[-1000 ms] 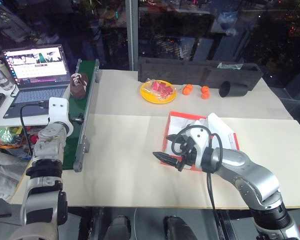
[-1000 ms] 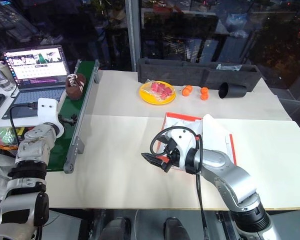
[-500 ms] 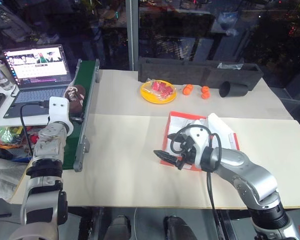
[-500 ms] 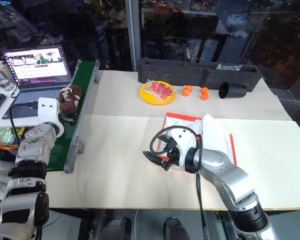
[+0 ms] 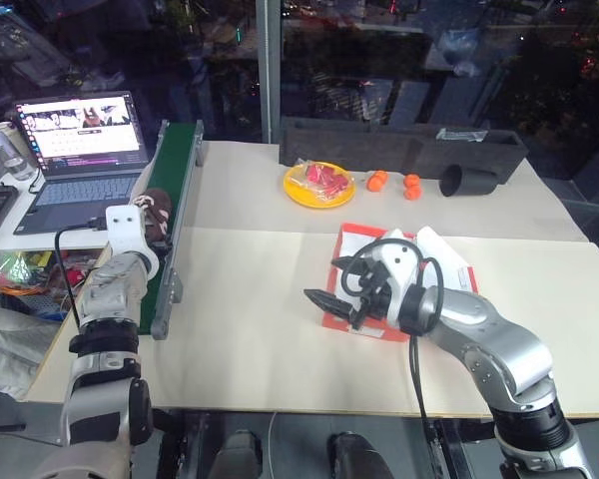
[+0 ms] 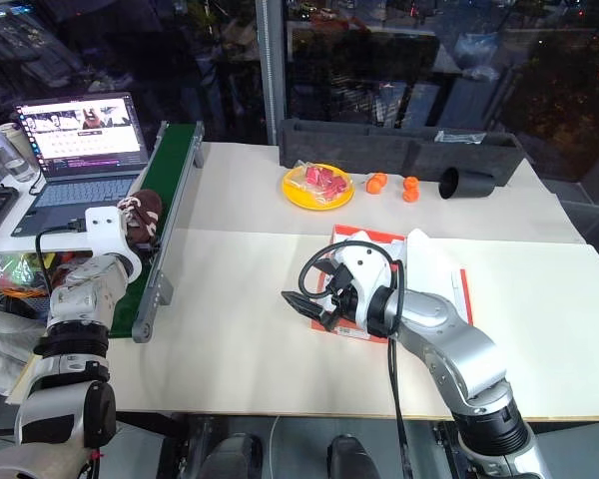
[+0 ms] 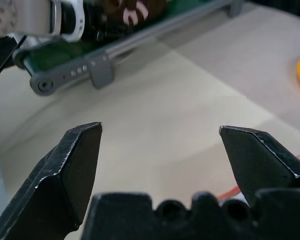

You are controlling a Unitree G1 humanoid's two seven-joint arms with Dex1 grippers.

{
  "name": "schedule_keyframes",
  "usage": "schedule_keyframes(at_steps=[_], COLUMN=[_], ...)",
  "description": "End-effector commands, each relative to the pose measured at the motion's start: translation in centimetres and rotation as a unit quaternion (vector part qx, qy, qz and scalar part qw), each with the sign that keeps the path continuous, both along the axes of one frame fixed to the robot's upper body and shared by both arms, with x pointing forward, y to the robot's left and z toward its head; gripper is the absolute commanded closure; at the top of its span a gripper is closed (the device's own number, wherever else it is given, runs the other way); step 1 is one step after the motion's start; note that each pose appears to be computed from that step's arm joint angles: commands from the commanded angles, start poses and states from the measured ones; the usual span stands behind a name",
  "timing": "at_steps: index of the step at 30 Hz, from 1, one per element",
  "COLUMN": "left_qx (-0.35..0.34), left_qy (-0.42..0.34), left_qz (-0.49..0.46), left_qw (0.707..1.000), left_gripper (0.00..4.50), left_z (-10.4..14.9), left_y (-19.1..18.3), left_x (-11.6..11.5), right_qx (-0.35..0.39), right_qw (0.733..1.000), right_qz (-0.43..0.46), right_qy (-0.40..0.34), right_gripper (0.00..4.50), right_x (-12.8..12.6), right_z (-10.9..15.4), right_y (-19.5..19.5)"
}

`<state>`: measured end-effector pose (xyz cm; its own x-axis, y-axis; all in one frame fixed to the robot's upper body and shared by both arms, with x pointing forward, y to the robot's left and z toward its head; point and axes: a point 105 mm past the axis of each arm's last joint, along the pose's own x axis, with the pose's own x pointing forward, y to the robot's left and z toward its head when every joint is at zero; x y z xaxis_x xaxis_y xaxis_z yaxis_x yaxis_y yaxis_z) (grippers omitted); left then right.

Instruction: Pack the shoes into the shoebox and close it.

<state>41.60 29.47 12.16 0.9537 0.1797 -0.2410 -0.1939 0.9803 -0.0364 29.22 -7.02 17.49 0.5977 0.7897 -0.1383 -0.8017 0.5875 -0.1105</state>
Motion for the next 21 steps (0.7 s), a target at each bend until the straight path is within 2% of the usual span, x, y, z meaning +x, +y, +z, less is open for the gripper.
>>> schedule_keyframes(at_steps=[1, 4, 6, 8, 10, 12, 15, 18, 21], left_qx=[-0.008, 0.027, 0.025, -0.004, -0.026, -0.055, -0.12, -0.138, -0.141], left_qy=[-0.111, -0.213, -0.274, -0.277, -0.254, -0.229, -0.22, -0.211, -0.206], left_qz=[-0.019, -0.055, -0.122, -0.185, -0.285, -0.348, -0.409, -0.444, -0.452], left_qw=[0.994, 0.975, 0.954, 0.943, 0.924, 0.908, 0.878, 0.86, 0.857], left_gripper=[1.65, 1.65, 1.65, 1.65, 1.65, 1.65, 1.65, 1.65, 1.65], left_z=[5.0, 8.6, 10.7, 10.7, 9.6, 8.7, 9.4, 9.9, 10.0], left_y=[-1.3, -3.6, -7.5, -10.8, -15.4, -18.4, -21.7, -23.2, -23.7], left_x=[0.7, 0.2, -0.7, -1.2, -2.3, -3.4, -5.2, -6.1, -6.1], right_qx=[0.011, 0.016, 0.078, 0.161, 0.291, 0.357, 0.381, 0.404, 0.394], right_qw=[1.0, 0.999, 0.994, 0.98, 0.939, 0.9, 0.893, 0.882, 0.886], right_qz=[-0.004, -0.024, -0.074, -0.119, -0.167, -0.186, -0.126, -0.112, -0.107], right_qy=[-0.026, -0.038, -0.034, -0.003, 0.076, 0.166, 0.207, 0.215, 0.22], right_gripper=[0.0, 0.0, 0.0, 0.0, 0.0, 0.0, 0.0, 0.0, 0.0], right_x=[0.3, 1.1, 3.0, 4.6, 6.9, 8.3, 7.6, 7.3, 7.0], right_z=[1.3, 1.8, 3.6, 5.2, 6.9, 6.6, 8.0, 9.5, 9.7], right_y=[-0.2, -0.4, -1.1, -1.8, -2.5, -2.3, -0.1, 0.2, 0.6])
